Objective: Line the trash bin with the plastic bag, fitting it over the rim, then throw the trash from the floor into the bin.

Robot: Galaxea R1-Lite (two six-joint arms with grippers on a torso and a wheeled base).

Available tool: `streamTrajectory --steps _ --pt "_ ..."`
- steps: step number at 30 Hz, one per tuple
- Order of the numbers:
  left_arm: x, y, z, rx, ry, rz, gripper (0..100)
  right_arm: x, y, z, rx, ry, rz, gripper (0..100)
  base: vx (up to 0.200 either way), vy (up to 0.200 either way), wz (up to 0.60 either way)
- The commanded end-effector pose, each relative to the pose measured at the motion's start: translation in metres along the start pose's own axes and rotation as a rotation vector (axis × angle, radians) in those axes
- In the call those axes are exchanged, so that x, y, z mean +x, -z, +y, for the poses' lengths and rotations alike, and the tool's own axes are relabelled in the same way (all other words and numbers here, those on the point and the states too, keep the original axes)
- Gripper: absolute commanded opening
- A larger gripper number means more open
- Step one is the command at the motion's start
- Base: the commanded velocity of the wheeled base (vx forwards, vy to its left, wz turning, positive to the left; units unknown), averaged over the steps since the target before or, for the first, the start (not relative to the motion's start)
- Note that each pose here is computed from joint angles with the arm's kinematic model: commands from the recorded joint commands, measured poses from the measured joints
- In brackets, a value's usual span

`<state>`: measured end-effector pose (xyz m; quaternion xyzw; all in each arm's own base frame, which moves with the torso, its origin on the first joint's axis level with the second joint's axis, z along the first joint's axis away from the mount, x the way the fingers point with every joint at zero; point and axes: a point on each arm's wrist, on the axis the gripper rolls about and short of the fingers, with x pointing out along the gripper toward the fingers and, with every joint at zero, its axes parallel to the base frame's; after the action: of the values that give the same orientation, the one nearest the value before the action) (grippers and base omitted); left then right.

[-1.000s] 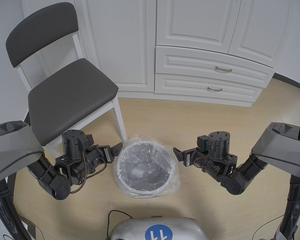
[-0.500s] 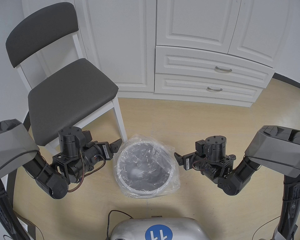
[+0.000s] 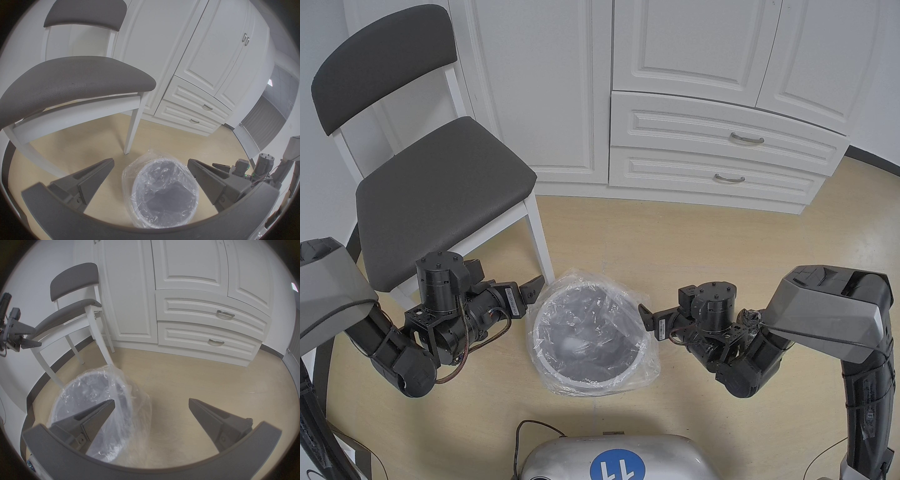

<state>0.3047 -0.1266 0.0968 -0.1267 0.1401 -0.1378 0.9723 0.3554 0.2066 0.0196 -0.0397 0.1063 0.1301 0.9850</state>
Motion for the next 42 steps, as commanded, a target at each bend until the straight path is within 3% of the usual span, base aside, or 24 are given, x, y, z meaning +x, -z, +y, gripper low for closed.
streamTrajectory --steps 1,10,24,31,42 --pt "0.0 0.0 0.0 0.009 0.0 -0.002 100 0.012 0.024 0.009 -0.01 -0.008 0.028 100 0.0 0.0 0.0" --pt "0.001 0.0 0.0 0.01 0.0 -0.003 100 0.023 0.032 0.027 0.042 -0.044 -0.021 100 0.0 0.0 0.0" --pt "0.003 0.001 0.001 0.01 -0.003 0.001 100 0.036 0.055 0.042 0.035 -0.043 -0.012 100 0.0 0.0 0.0" --pt "0.003 0.0 0.002 0.011 -0.007 0.0 100 0.05 0.053 0.031 0.053 0.016 -0.044 100 0.0 0.0 0.0" --pt "0.003 0.0 0.002 0.01 -0.008 -0.002 100 0.054 0.024 0.01 0.08 0.071 -0.111 100 0.0 0.0 0.0"
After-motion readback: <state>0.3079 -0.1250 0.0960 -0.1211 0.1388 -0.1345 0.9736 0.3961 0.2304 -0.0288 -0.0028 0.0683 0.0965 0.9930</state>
